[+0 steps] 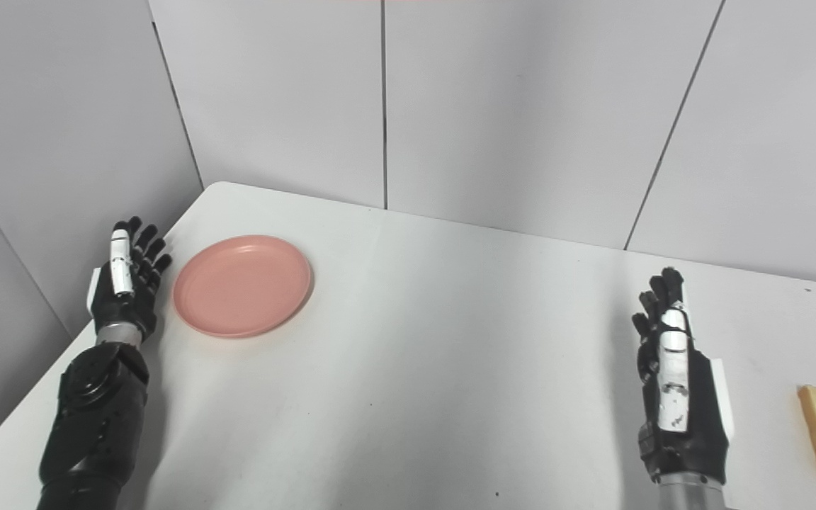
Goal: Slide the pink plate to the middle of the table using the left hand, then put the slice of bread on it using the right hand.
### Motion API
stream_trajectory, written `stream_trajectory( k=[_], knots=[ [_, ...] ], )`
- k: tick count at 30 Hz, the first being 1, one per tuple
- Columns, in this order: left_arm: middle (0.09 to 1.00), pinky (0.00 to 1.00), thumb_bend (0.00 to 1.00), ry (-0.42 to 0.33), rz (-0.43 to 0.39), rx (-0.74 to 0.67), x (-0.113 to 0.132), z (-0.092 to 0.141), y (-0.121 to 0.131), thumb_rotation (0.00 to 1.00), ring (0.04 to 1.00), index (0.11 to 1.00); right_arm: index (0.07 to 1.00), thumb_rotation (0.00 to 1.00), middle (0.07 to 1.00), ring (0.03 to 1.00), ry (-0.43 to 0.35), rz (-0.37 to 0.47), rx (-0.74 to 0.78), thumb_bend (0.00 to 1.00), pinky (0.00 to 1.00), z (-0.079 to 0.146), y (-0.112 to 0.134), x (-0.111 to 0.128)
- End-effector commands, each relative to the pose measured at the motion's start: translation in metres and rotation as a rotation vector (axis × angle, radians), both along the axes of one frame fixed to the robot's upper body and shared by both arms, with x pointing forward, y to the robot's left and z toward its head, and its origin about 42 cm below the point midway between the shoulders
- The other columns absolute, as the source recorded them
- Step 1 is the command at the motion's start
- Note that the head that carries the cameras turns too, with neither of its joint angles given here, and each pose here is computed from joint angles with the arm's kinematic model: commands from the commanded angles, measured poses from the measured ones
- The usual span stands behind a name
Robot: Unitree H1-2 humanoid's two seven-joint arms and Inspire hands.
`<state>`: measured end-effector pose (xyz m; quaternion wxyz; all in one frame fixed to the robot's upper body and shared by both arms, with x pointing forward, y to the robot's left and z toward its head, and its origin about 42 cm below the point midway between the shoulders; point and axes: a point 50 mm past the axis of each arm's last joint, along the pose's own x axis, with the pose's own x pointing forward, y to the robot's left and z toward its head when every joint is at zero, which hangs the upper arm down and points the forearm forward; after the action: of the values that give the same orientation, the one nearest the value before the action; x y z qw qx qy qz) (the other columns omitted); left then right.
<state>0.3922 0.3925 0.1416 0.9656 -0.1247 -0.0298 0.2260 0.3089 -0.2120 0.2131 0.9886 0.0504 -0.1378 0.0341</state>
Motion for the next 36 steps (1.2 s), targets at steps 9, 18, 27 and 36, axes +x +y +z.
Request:
stream_trajectory(
  k=[9, 18, 27, 36],
  knots=[
    [0.936, 0.93, 0.41, -0.001, -0.159, 0.046, 0.022, 0.005, -0.038, 1.00, 0.936, 0.923, 1.000, 1.00, 1.000, 1.000, -0.065, 0.008, 0.008, 0.13, 1.00, 0.015, 0.003, 0.002],
    [0.943, 0.95, 0.44, 0.030, -0.268, 0.059, 0.023, 0.002, -0.061, 1.00, 0.944, 0.932, 1.000, 1.00, 1.000, 1.000, -0.061, 0.024, 0.015, 0.18, 1.00, 0.011, 0.001, 0.004],
    [0.919, 0.93, 0.45, 0.021, -0.368, 0.074, 0.026, 0.004, -0.093, 1.00, 0.923, 0.902, 1.000, 1.00, 1.000, 1.000, -0.063, 0.020, 0.012, 0.23, 1.00, 0.001, 0.001, 0.007],
    [0.899, 0.89, 0.41, 0.024, -0.471, 0.079, 0.032, 0.023, -0.156, 1.00, 0.900, 0.891, 1.000, 1.00, 1.000, 1.000, -0.070, 0.011, 0.009, 0.28, 1.00, -0.008, 0.002, 0.009]
  ],
)
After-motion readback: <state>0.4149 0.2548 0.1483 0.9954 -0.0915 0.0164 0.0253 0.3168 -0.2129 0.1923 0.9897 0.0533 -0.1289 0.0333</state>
